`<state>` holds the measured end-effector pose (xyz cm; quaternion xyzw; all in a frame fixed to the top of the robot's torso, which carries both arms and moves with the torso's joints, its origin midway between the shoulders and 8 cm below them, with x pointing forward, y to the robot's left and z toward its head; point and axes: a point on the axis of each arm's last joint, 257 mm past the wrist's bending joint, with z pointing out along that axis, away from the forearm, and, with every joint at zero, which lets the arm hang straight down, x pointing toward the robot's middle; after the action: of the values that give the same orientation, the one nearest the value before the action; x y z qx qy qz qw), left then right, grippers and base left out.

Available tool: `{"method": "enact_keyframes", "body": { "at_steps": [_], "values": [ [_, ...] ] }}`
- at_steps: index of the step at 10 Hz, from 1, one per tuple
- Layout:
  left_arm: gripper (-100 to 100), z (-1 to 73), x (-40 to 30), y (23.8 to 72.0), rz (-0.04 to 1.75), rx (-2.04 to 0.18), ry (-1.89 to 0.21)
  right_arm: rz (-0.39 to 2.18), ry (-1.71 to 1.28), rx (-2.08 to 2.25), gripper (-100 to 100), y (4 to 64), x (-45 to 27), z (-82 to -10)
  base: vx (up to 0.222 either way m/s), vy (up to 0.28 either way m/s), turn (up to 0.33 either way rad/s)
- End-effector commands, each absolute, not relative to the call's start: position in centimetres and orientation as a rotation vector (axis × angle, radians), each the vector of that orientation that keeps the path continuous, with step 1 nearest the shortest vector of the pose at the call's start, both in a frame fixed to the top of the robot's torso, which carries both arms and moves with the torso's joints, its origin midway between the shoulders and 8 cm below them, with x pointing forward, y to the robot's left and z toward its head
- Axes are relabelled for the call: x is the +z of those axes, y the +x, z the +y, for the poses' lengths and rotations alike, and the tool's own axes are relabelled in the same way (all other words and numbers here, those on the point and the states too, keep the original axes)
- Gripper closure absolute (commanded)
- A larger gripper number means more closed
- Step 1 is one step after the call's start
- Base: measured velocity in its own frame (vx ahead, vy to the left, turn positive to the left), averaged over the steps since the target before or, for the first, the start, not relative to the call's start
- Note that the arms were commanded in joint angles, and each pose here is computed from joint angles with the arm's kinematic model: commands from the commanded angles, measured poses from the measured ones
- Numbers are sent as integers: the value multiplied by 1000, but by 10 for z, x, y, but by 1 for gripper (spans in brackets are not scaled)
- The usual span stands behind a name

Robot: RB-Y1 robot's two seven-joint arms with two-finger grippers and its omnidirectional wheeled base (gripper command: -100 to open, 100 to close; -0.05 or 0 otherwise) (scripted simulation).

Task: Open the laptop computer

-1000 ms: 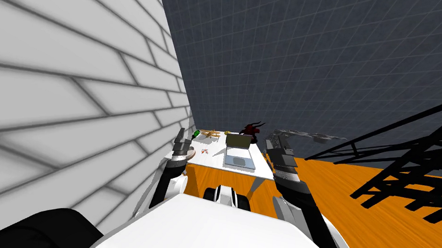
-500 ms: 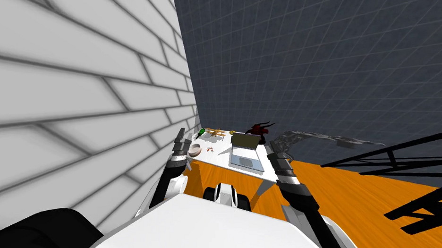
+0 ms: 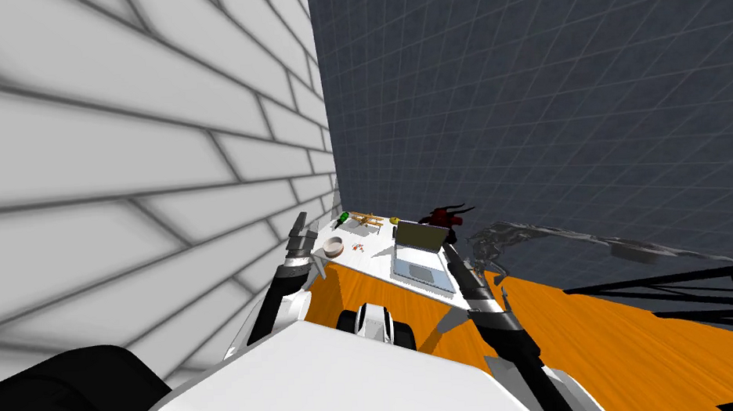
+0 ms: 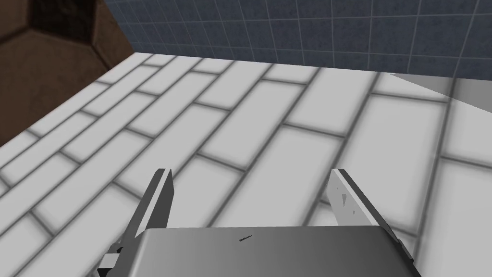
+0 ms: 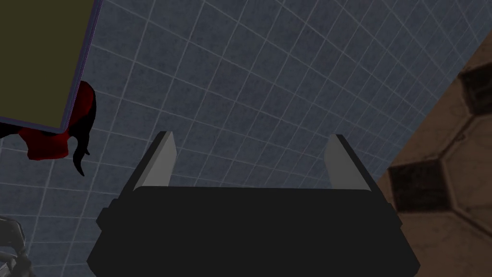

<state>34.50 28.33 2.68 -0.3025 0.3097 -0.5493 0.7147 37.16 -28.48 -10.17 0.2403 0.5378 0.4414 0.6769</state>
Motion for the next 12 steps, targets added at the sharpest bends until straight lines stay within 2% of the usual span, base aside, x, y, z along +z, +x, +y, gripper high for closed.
{"method": "enact_keyframes", "body": {
  "at_steps": [1,3,12],
  "values": [
    [0,283,27,345,686,-1217,-670,1288,497,919,-100,370,-120,-295,-5,66,64],
    [0,283,27,345,686,-1217,-670,1404,436,788,-100,368,-151,-320,-4,121,195],
    [0,283,27,345,686,-1217,-670,1658,229,483,-100,356,-207,-385,8,86,124]
  ]
}}
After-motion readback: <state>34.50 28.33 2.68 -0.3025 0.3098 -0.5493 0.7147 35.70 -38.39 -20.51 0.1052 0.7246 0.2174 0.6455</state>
